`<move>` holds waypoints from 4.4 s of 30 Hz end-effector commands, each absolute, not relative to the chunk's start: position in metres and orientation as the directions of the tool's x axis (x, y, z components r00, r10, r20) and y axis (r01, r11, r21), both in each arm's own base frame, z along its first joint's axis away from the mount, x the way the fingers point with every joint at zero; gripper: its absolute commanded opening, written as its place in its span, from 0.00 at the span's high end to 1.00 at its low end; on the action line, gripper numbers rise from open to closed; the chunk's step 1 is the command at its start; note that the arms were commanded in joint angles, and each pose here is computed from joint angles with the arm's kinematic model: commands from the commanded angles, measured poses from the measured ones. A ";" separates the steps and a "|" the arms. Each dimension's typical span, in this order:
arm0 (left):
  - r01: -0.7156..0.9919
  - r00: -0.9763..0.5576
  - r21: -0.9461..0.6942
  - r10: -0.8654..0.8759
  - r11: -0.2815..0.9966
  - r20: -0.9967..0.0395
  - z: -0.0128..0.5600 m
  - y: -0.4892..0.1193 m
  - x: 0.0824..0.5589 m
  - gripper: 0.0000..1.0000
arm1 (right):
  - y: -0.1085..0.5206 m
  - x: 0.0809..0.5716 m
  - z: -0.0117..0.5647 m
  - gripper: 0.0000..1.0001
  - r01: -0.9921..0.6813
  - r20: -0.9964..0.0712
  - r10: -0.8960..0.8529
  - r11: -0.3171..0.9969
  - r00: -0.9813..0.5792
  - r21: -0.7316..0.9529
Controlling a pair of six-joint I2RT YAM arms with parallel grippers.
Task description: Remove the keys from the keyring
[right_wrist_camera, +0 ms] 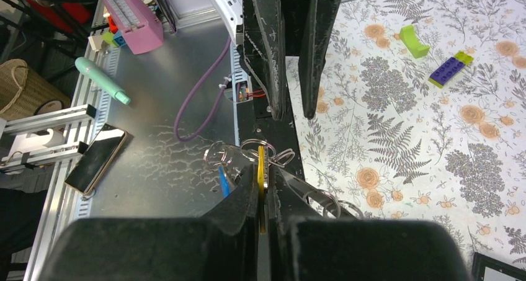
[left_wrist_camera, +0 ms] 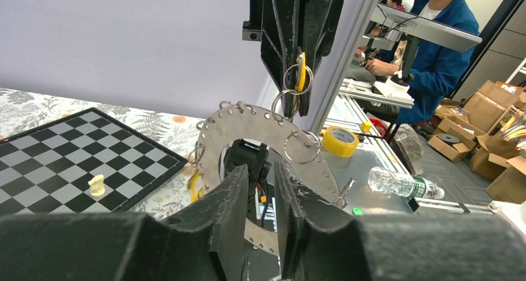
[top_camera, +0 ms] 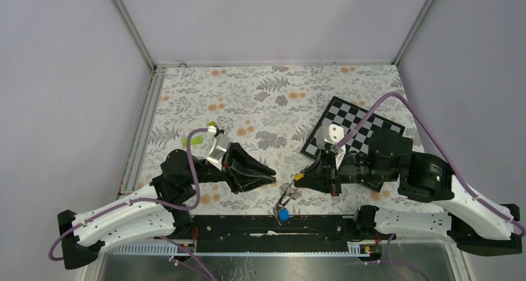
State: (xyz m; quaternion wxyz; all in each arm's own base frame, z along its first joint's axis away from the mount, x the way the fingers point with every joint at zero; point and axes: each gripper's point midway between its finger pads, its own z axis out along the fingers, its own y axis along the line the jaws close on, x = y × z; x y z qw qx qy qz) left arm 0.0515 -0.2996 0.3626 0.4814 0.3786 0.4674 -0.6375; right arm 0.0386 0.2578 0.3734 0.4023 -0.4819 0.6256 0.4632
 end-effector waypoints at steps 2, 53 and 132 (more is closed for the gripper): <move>0.971 -0.237 -0.216 -0.297 -0.103 -0.925 0.370 -0.294 0.050 0.66 | 0.255 0.030 0.397 1.00 -0.987 -0.968 -0.190 0.041 -0.163 0.158; 0.920 -0.330 -0.256 -0.231 -0.298 -0.915 0.368 -0.329 0.023 0.53 | 0.275 0.022 0.371 1.00 -0.981 -0.922 -0.350 -0.044 -0.164 0.191; 0.968 -0.243 -0.234 -0.104 -0.088 -0.965 0.361 -0.305 0.040 1.00 | 0.248 0.043 0.349 0.99 -0.967 -0.871 -0.426 0.169 -0.246 0.190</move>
